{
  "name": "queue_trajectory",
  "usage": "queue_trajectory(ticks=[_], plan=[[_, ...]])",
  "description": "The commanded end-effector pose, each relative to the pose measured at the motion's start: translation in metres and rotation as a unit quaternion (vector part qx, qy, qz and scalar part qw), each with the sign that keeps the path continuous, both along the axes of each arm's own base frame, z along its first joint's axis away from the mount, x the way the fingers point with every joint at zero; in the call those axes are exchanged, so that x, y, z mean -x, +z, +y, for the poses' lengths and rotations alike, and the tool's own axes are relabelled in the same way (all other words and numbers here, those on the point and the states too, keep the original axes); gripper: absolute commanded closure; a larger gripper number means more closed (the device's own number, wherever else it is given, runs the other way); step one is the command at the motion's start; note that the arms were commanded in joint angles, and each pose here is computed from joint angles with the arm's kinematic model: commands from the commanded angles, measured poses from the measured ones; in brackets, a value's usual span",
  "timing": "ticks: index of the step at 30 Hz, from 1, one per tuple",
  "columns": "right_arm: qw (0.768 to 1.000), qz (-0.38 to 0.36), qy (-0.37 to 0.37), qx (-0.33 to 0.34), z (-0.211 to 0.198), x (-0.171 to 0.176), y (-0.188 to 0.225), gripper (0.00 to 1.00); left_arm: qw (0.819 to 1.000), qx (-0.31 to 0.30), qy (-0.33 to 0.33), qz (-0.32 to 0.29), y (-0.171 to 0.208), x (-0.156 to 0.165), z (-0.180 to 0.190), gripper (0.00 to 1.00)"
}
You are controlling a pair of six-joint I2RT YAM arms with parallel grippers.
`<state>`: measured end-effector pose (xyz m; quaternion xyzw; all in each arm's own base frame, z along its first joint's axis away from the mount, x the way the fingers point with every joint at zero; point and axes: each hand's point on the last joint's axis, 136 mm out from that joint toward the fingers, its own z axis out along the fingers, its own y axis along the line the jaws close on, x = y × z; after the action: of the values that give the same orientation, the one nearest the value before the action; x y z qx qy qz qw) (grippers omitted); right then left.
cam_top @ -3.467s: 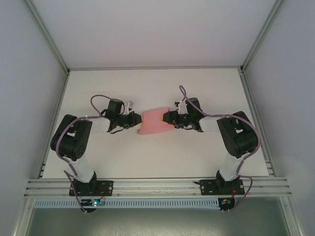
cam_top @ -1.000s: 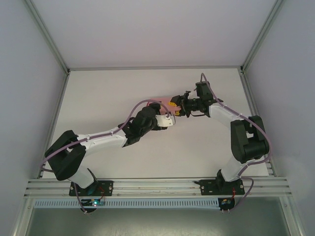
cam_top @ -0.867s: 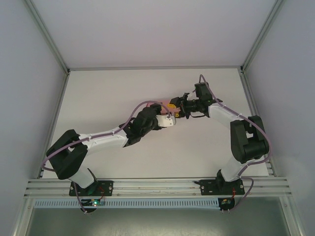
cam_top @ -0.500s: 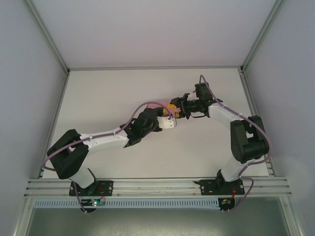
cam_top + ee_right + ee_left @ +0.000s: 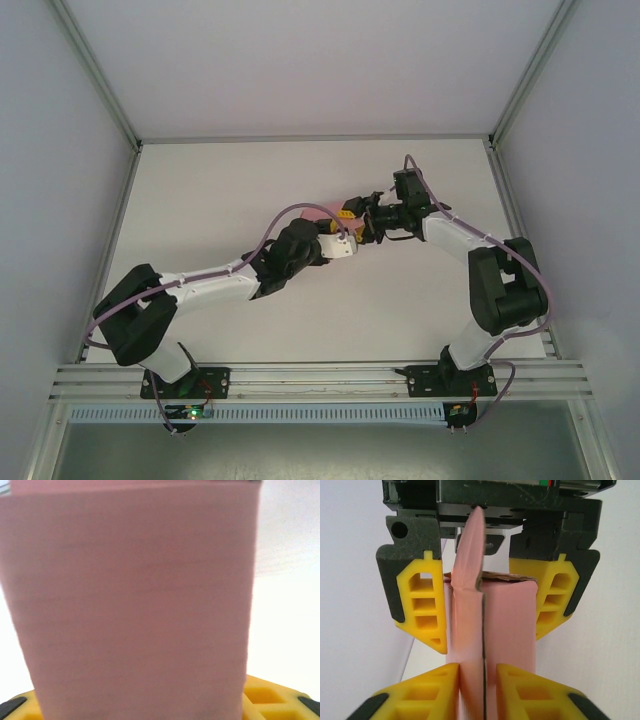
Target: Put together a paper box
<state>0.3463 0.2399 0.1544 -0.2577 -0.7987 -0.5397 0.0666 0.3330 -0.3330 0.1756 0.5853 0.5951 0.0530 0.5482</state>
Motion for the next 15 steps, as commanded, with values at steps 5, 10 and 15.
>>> queue_trajectory(ticks=[5, 10, 15], plan=[[0.999, -0.027, -0.008, -0.031, 0.003, 0.0, 0.022, 0.67, 1.0, 0.016, 0.002, 0.009, 0.008, 0.0, -0.003, 0.75], [0.999, -0.025, -0.009, -0.036, 0.003, 0.0, 0.025, 0.7, 0.999, -0.008, 0.01, 0.029, -0.002, 0.003, 0.003, 0.42], [0.999, -0.019, 0.001, -0.04, 0.004, 0.006, 0.028, 0.7, 0.998, -0.032, 0.038, 0.033, -0.01, -0.005, 0.018, 0.38]])
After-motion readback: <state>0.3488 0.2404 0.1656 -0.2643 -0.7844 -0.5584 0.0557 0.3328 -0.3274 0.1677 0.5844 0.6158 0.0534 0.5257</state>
